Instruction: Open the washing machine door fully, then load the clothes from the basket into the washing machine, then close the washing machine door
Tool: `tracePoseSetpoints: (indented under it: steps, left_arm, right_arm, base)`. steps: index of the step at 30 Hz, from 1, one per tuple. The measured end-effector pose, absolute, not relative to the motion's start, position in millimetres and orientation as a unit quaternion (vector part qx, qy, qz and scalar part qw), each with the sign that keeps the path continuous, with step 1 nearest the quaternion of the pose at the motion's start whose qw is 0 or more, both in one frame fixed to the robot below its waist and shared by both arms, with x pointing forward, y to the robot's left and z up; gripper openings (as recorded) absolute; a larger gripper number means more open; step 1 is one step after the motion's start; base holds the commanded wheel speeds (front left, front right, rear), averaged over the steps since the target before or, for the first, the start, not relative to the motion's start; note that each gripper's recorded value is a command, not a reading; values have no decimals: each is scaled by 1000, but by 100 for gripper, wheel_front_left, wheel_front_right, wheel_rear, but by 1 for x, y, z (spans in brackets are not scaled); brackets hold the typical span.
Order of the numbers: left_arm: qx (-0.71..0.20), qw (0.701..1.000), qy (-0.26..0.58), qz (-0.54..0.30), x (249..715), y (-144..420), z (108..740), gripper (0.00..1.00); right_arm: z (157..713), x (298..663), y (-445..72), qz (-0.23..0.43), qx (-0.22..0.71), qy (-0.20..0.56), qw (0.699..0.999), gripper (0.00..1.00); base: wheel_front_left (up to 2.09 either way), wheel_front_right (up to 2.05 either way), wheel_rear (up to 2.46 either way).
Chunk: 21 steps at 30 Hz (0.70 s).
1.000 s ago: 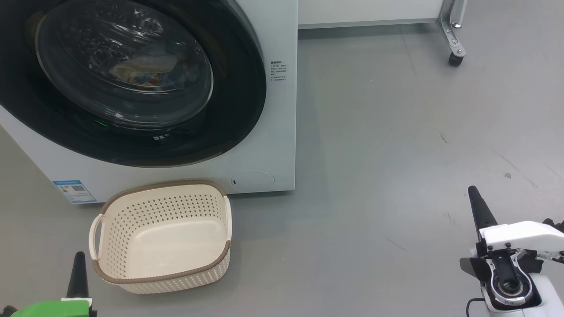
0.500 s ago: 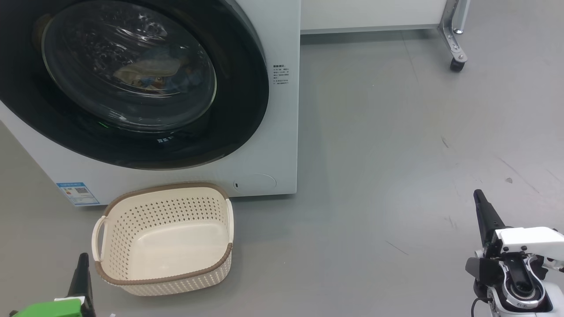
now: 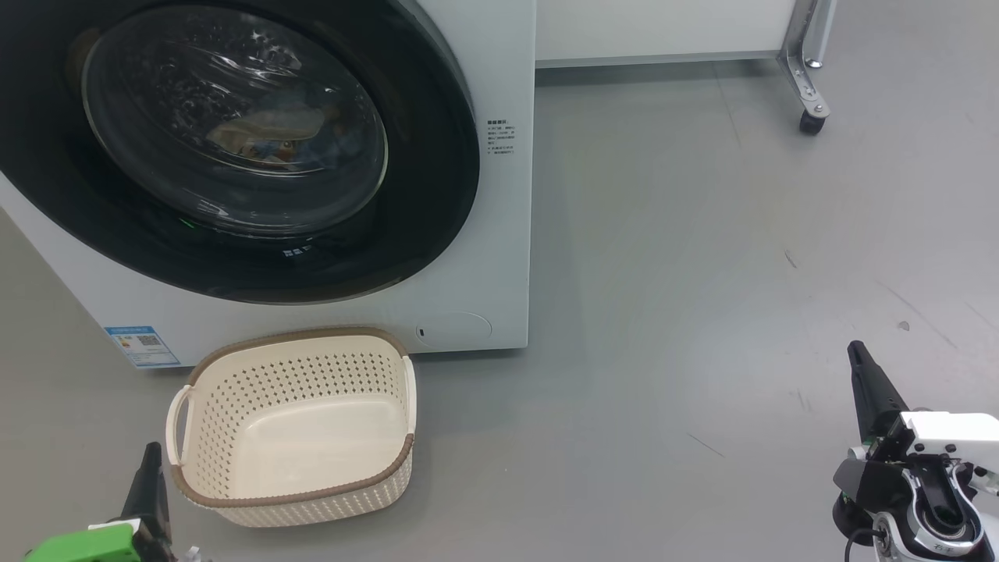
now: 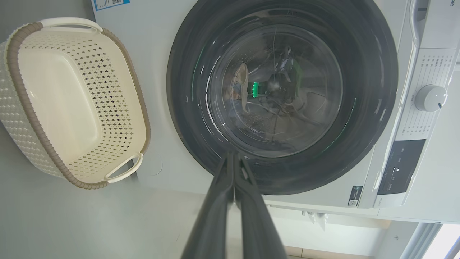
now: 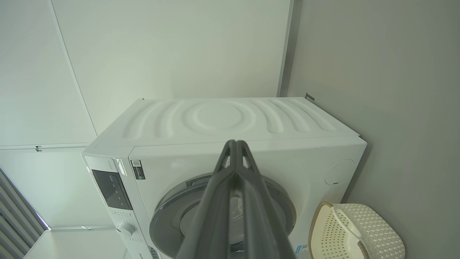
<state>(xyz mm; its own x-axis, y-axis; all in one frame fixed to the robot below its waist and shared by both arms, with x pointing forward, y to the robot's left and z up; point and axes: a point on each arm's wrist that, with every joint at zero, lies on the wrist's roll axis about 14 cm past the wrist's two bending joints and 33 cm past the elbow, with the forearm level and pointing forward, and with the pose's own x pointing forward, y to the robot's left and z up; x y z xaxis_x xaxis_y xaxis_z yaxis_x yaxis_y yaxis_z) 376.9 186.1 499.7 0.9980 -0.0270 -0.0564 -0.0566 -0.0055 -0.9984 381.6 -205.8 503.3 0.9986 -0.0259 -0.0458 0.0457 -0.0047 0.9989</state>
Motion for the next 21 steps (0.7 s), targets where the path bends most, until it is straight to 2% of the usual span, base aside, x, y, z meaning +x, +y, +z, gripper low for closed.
tracePoseSetpoints:
  steps: [21]
  left_arm:
    - [-709,704,29,11,377,186,500,0]
  right_arm:
    - [503,382,-206,-26,709,7,705,0]
  base:
    - [0,0,0]
